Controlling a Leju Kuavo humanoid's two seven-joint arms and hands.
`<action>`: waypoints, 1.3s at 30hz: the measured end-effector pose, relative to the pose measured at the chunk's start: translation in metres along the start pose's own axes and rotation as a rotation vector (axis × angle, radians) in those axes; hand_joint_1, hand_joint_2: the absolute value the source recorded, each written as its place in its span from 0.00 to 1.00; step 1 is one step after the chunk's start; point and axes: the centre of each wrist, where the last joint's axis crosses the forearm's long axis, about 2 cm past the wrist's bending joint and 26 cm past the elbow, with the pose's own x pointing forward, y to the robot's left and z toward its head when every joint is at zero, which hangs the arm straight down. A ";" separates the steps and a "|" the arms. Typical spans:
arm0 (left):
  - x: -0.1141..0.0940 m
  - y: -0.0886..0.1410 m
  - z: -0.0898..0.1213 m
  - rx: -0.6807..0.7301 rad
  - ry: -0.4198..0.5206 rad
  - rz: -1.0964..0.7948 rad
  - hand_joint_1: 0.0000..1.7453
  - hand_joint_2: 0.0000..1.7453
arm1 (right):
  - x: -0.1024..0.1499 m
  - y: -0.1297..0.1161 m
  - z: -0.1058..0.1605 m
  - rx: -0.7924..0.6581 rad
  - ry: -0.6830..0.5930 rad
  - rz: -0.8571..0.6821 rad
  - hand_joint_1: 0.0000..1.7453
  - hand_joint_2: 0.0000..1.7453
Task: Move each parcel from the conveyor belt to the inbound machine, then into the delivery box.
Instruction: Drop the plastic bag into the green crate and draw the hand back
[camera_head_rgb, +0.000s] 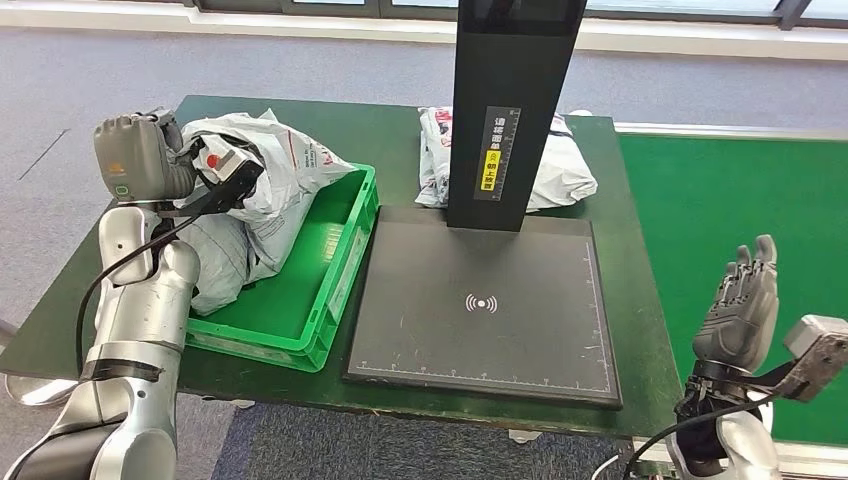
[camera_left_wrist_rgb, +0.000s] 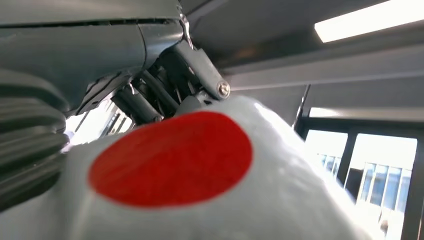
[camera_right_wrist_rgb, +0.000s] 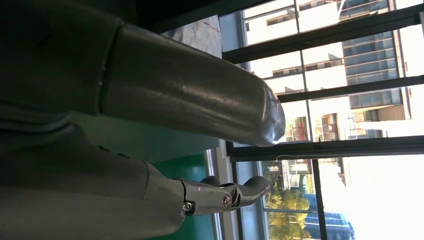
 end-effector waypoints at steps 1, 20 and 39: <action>0.000 -0.005 0.004 -0.029 0.002 0.002 0.00 1.00 | 0.001 0.000 0.001 0.001 -0.001 0.000 0.00 0.00; 0.002 -0.058 0.062 -0.548 -0.049 0.051 0.00 0.00 | 0.003 -0.007 0.002 0.028 0.024 -0.029 0.00 0.00; -0.077 -0.014 0.055 -0.207 -0.086 -0.065 0.00 0.00 | 0.004 -0.020 -0.001 0.104 0.060 0.008 0.00 0.00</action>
